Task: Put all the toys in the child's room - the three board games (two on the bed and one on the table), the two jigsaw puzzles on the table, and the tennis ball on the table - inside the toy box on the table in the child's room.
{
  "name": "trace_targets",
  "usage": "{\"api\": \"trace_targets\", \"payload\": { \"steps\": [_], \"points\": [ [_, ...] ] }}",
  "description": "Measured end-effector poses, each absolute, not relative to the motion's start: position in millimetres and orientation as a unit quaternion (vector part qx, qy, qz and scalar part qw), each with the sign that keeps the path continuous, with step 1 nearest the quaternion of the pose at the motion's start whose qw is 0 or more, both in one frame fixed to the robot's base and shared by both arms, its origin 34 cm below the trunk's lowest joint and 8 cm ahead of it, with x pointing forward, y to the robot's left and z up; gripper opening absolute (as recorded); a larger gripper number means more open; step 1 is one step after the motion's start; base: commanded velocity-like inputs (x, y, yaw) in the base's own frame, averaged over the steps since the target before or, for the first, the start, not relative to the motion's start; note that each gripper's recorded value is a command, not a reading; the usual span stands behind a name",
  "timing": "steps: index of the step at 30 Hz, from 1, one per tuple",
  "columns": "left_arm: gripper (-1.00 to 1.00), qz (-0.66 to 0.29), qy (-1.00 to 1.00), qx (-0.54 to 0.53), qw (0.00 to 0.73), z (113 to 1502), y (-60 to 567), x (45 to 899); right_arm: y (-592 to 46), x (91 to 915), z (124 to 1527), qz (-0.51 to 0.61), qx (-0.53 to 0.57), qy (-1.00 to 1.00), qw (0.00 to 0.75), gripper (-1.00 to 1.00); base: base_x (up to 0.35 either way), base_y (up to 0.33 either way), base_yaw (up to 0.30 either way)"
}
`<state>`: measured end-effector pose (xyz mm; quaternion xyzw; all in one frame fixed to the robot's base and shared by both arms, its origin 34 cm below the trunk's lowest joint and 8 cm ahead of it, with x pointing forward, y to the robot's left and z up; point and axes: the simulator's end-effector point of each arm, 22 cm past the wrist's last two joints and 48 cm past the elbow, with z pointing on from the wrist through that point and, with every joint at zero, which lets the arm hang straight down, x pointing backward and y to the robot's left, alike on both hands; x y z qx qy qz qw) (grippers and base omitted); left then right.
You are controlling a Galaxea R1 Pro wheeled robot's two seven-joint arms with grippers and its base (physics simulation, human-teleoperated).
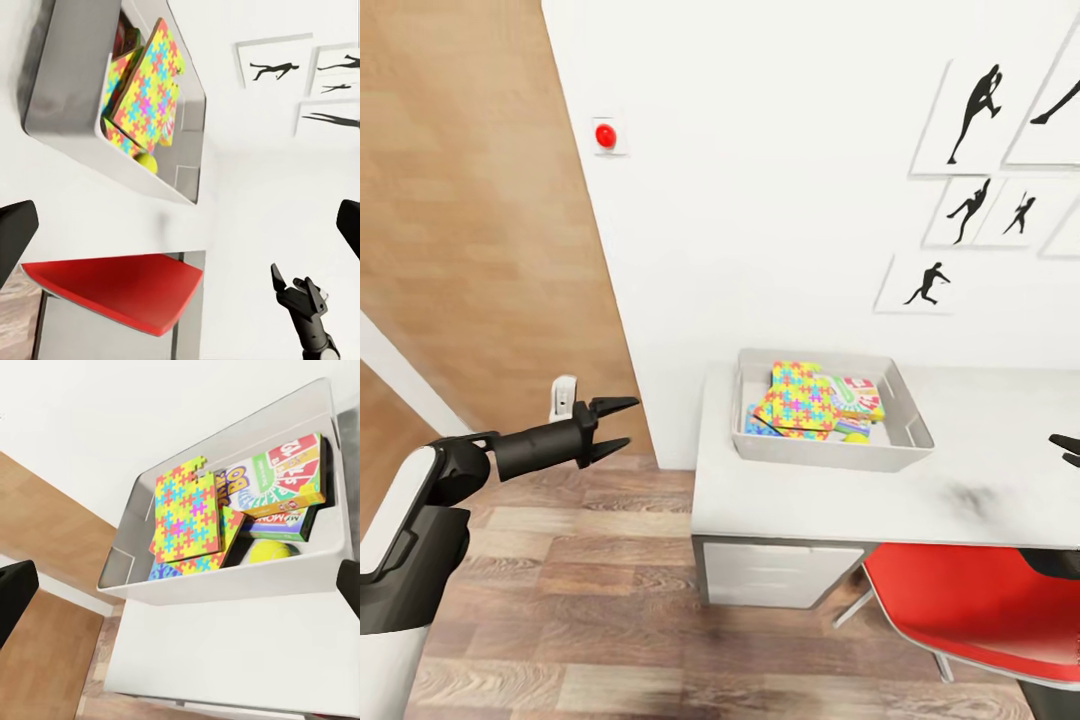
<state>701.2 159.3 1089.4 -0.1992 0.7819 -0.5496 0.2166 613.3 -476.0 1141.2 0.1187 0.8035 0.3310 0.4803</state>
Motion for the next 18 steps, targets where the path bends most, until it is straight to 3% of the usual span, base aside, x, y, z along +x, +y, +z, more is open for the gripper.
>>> {"api": "trace_targets", "payload": {
  "steps": [18],
  "points": [
    [1.0, -0.557, 0.781, -0.178, 0.219, 1105.5, 146.3, 693.6, -475.7, 609.1, 1155.3, 0.333, 0.114, 0.796, 0.492, 1.0, 0.0, 0.0, -0.067]
  ]
}}
